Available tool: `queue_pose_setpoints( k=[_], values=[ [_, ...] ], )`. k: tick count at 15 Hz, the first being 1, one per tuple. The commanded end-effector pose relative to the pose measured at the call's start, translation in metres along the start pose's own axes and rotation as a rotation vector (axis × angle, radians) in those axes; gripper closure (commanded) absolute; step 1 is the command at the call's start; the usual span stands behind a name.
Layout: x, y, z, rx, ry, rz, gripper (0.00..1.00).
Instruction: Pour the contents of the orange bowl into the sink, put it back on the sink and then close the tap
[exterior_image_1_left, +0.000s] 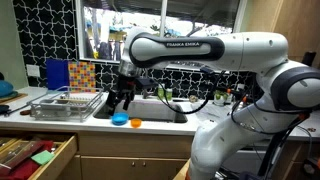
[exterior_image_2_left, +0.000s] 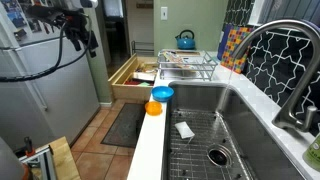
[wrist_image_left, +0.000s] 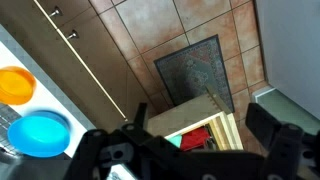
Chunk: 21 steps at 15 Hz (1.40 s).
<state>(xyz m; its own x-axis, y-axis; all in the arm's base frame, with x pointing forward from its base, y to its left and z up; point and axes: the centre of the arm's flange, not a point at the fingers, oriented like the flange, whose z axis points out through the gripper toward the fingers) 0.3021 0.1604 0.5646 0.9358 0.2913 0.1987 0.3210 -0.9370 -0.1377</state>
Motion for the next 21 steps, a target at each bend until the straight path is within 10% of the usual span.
queue_pose_setpoints(
  k=[1,7,21],
  values=[
    [0.000,0.000,0.000,0.000,0.000,0.000,0.00],
    [0.003,0.008,0.005,-0.013,-0.007,-0.008,0.00],
    [-0.017,0.229,0.072,-0.074,-0.012,-0.014,0.00]
  ],
)
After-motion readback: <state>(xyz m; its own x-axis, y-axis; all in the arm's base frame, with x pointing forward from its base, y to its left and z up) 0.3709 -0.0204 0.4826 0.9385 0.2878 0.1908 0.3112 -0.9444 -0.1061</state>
